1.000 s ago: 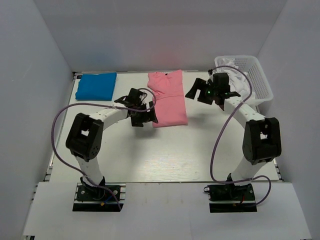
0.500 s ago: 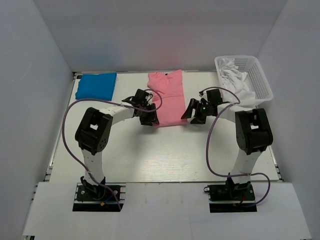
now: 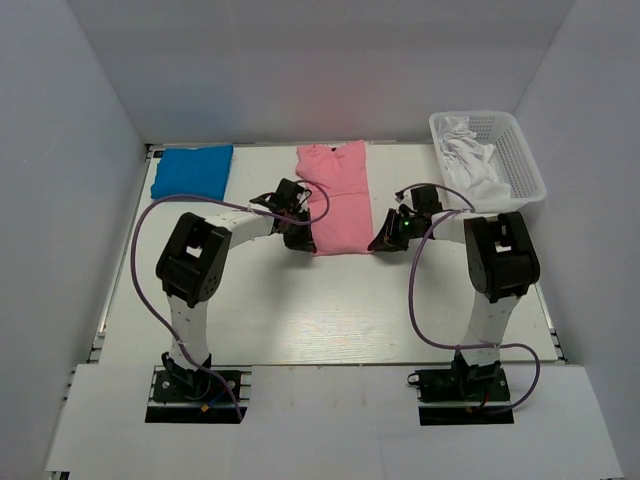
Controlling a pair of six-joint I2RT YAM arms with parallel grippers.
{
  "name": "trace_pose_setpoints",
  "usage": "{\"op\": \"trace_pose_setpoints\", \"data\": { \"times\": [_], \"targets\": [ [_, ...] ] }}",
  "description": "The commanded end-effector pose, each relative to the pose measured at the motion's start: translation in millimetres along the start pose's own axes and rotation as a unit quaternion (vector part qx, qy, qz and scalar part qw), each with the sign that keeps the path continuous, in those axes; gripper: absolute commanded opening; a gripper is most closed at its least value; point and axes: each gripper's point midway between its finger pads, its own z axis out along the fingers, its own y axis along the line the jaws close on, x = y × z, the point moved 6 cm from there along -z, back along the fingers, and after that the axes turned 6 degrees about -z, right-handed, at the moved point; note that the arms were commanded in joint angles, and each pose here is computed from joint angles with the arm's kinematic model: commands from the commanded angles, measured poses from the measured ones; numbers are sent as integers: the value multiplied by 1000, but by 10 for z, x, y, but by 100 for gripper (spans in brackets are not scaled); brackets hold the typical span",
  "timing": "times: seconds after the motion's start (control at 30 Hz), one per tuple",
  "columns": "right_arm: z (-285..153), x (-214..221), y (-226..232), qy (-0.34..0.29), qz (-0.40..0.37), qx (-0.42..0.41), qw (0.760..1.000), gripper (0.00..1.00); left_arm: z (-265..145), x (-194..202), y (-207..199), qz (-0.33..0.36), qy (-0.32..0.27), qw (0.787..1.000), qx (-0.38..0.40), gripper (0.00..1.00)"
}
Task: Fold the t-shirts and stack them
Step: Grab one side of the 2/3 rectangular tshirt with both arms, then fold the long partially folded tshirt into a neat square
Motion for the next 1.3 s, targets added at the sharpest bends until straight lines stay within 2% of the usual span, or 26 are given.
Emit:
{"op": "trace_pose_setpoints", "data": {
  "times": [0.0,0.13,0.23,0.27,0.3,0.33,0.4,0.43,0.47,0.6,0.83,0.97,1.07,1.23,1.27],
  "targets": [
    [-131,-10,99,-8,-28,-6,1000,0,-244,112,-97,5,19,1000,12,0],
    [-528,195,305,-1,-38,1,999,0,-655,332,-111,3,41,999,4,0],
    [-834,445,464,26,-25,10,999,0,-1026,452,-279,14,58,997,44,0],
    [-915,562,493,51,-15,10,999,0,-1126,575,-298,12,86,995,46,0],
    [-1073,598,602,39,-24,7,999,0,-1220,639,-340,15,105,992,66,0],
    [-1175,748,626,69,0,15,998,0,-1318,660,-386,14,113,991,77,0],
    [-1398,748,798,56,-6,10,998,0,-1538,768,-477,8,150,984,91,0],
    [-1491,826,854,75,3,12,997,0,-1641,798,-505,11,158,982,100,0],
    [-1625,821,960,69,0,12,998,0,-1727,841,-510,6,170,980,99,0],
    [-1889,719,1192,35,-10,6,999,0,-2048,708,-728,18,140,982,128,0],
    [-1885,263,1381,-11,-28,-21,999,0,-2000,374,-866,23,112,984,135,0],
    [-1801,-93,1404,-41,-42,-20,998,0,-1819,15,-988,19,48,992,117,0],
    [-1725,-303,1326,-53,-35,4,998,0,-1647,-171,-1033,11,32,994,101,0],
    [-1507,-505,1177,-44,-22,3,999,0,-1459,-431,-999,-9,-6,998,57,0],
    [-1497,-534,1150,-45,-18,5,999,0,-1383,-463,-941,-17,1,999,48,0]
  ]
}}
